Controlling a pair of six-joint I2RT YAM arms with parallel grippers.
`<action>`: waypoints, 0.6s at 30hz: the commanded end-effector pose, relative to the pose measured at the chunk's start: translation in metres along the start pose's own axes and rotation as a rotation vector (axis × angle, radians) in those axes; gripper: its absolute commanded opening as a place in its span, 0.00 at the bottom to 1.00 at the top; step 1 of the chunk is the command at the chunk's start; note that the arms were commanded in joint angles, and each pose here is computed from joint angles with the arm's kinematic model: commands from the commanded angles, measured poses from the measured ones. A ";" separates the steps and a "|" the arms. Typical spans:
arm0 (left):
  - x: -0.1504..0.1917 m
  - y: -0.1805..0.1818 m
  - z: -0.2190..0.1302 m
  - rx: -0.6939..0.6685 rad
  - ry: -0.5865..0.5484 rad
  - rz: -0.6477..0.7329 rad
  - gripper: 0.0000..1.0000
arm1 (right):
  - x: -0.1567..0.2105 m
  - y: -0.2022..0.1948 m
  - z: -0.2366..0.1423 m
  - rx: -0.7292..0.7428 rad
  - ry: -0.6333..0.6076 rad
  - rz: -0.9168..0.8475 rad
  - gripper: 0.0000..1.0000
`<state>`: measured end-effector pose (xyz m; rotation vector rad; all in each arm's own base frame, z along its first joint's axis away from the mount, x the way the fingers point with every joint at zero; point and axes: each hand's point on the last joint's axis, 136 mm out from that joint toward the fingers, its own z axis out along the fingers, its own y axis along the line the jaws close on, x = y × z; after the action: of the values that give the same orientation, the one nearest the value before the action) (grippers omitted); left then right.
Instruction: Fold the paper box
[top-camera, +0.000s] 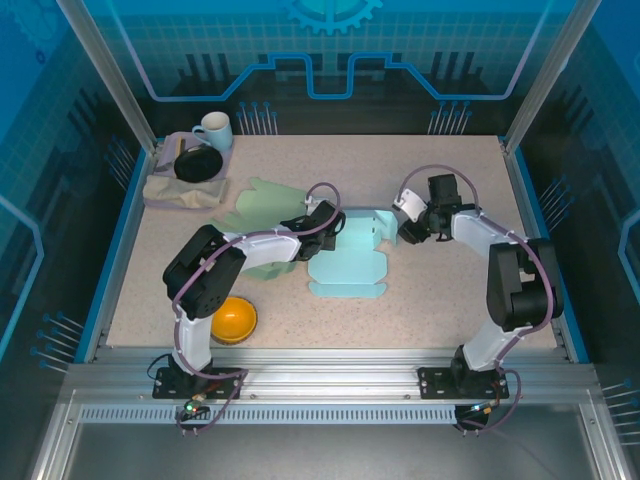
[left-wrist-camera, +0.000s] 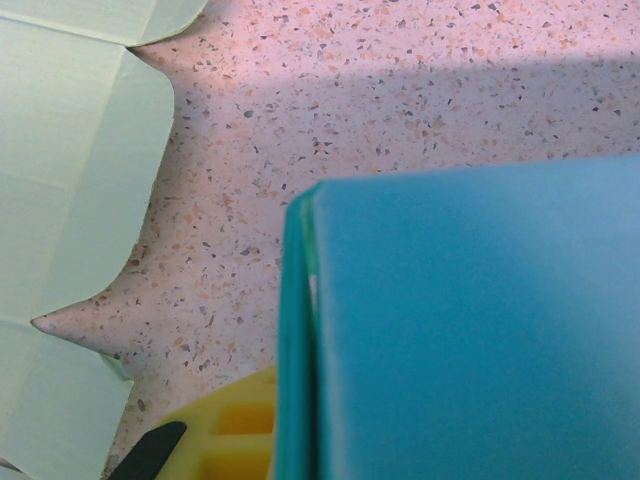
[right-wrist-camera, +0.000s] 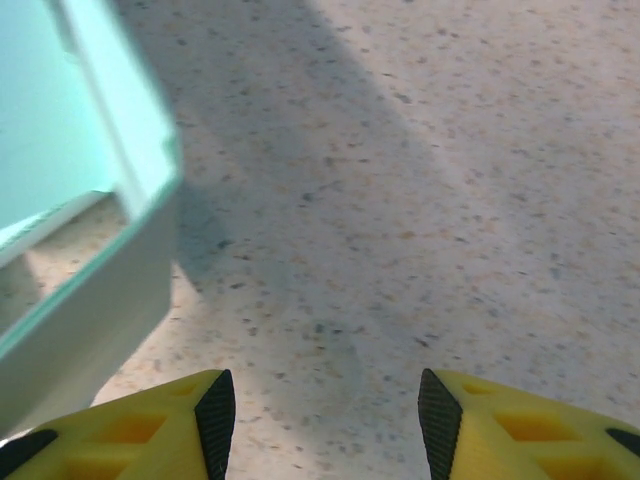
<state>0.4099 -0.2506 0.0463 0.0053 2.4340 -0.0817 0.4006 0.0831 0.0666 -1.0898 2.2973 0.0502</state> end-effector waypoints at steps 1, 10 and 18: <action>0.008 -0.003 -0.001 0.031 0.049 0.016 0.00 | -0.013 0.021 -0.005 -0.073 -0.056 -0.034 0.54; 0.011 -0.004 0.000 0.033 0.057 0.012 0.00 | -0.029 0.032 -0.006 -0.108 -0.070 -0.044 0.54; 0.010 -0.006 0.000 0.045 0.057 0.006 0.00 | -0.041 0.039 -0.005 -0.112 -0.075 -0.062 0.54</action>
<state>0.4099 -0.2517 0.0462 0.0058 2.4385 -0.0938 0.3876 0.1208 0.0695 -1.1937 2.2522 0.1556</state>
